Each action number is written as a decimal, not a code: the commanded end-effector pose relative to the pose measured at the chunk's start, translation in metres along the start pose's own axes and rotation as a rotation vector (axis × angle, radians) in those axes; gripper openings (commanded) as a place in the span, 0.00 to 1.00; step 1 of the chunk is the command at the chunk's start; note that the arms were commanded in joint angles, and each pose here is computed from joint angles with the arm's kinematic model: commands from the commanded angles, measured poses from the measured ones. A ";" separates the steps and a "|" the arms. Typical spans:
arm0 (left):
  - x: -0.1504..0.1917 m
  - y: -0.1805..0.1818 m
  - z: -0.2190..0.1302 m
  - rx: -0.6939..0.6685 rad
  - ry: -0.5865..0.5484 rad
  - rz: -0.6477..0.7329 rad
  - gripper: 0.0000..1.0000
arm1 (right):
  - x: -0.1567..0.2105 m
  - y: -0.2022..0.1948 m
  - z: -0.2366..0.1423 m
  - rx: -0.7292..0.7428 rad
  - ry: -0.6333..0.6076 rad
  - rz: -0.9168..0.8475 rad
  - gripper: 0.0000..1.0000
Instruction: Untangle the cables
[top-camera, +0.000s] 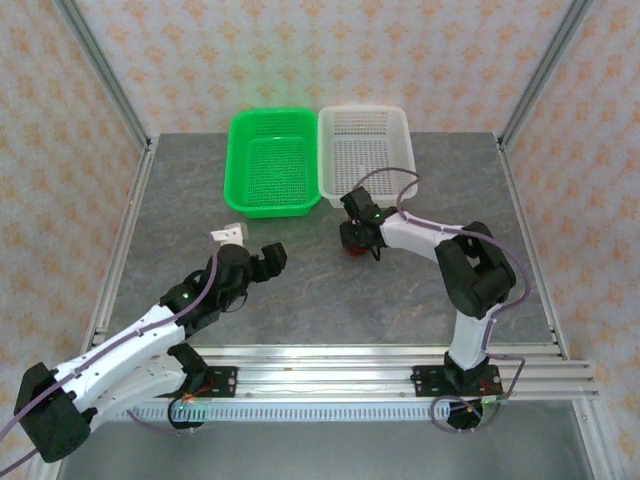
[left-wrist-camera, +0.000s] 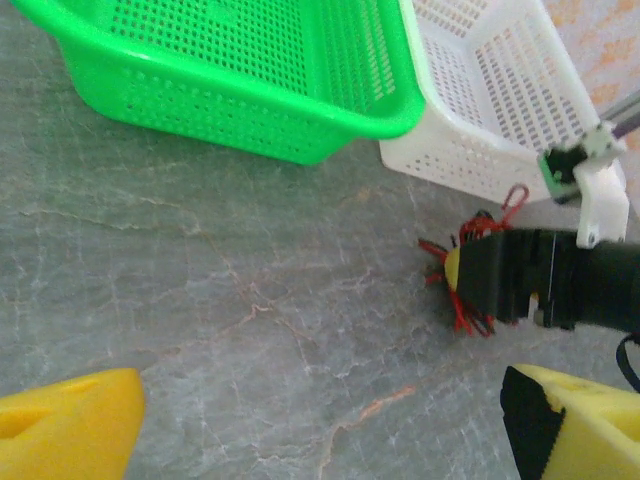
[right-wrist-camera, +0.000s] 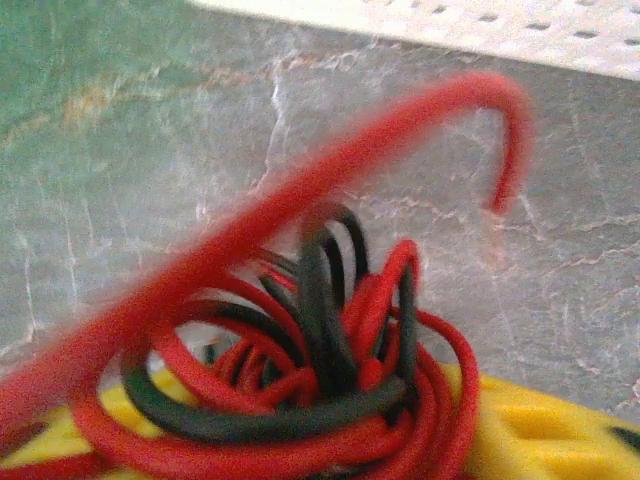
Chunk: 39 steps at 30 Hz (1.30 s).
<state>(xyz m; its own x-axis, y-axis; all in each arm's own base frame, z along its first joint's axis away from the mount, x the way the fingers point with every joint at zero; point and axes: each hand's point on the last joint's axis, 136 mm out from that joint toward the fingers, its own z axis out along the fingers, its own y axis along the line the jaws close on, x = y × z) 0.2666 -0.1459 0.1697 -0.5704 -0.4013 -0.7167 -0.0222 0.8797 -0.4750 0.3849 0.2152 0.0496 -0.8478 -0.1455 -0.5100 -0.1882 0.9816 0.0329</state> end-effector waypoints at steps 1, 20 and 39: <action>0.003 -0.001 0.001 -0.034 -0.018 0.015 0.93 | -0.008 -0.001 0.001 -0.023 -0.048 0.053 0.36; 0.051 -0.116 -0.014 0.276 -0.135 0.544 0.99 | -0.002 0.024 -0.121 -0.533 -0.148 0.802 0.00; 0.052 -0.163 0.008 0.333 -0.445 0.956 0.99 | 0.008 0.042 -0.148 -0.720 -0.004 0.961 0.00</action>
<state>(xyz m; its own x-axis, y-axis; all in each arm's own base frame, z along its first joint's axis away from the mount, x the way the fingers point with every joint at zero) 0.2386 -0.3095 0.1790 0.0055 0.3004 -0.9538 0.5909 0.7685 0.2454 0.2936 0.2340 0.1537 -0.7978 0.6024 -0.0271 0.3138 0.4532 0.8344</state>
